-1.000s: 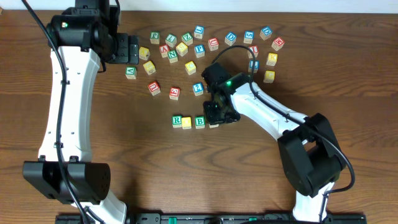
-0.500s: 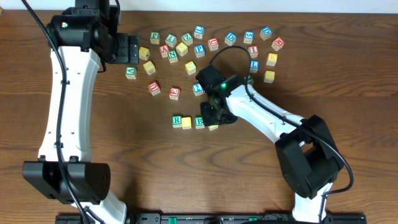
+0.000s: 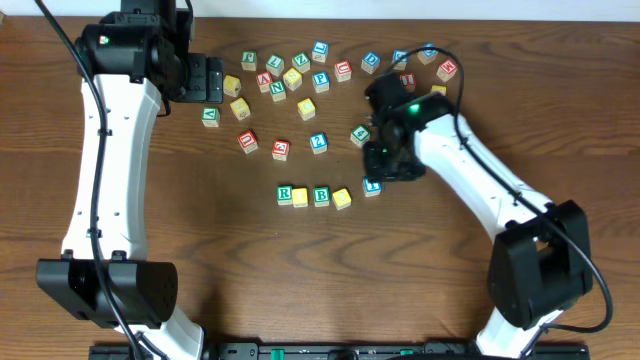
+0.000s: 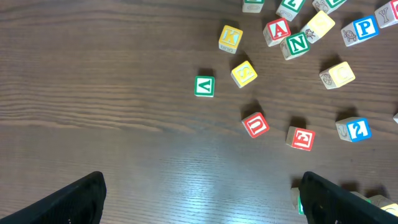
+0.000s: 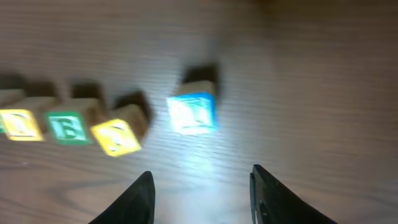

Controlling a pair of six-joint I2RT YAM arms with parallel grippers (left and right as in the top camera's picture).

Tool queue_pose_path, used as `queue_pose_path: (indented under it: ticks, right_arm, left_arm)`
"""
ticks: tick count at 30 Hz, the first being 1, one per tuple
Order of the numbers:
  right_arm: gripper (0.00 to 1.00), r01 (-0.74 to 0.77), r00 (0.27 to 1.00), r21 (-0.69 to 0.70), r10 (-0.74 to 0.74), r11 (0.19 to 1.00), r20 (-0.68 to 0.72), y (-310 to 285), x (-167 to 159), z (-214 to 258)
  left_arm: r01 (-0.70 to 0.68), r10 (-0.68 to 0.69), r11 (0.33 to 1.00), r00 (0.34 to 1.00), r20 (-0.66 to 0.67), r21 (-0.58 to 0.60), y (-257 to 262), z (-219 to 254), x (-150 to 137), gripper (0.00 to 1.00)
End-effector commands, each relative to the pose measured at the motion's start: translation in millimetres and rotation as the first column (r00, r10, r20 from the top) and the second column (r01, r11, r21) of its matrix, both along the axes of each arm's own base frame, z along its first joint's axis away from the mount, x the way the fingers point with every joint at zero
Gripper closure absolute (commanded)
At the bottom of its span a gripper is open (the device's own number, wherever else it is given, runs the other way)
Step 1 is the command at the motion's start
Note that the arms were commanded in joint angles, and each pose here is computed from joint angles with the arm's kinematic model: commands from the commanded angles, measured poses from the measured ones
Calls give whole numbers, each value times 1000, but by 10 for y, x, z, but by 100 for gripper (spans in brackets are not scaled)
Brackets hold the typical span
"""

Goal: Spell out ROBOT
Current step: 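Release the T block right of the second O and lift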

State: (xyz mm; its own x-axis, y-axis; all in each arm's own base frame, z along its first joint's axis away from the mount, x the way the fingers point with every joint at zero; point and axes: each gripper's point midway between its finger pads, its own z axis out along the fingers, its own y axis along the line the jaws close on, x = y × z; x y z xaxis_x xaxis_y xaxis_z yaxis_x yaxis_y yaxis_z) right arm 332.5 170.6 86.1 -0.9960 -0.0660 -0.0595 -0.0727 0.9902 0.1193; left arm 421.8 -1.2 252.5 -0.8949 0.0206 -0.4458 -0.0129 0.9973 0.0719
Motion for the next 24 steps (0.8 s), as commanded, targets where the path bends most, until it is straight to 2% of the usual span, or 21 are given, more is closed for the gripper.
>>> queue_pose_path:
  ticks: [1,5,13,18,24]
  right_arm:
    - [59,-3,1000,-3,3,1000,9,-163,75,17]
    - [62,-15,1000,46,13,999,28,-86,206,-78]
    - [64,-33,998,-37,31,999,-49,-195,218,-535]
    - [64,2,1000,-33,-3,999,-14,-297,369,-567]
    - [67,-19,1000,-47,17,999,-26,-351,363,-643]
  left_arm:
    - [6,-6,1000,1000,-9,9,12,-21,-6,2]
    - [6,-6,1000,1000,-9,9,12,-21,-6,2]
    - [6,-6,1000,1000,-9,9,12,-21,-6,2]
    - [6,-6,1000,1000,-9,9,12,-21,-6,2]
    - [6,-6,1000,1000,-9,9,12,-21,-6,2]
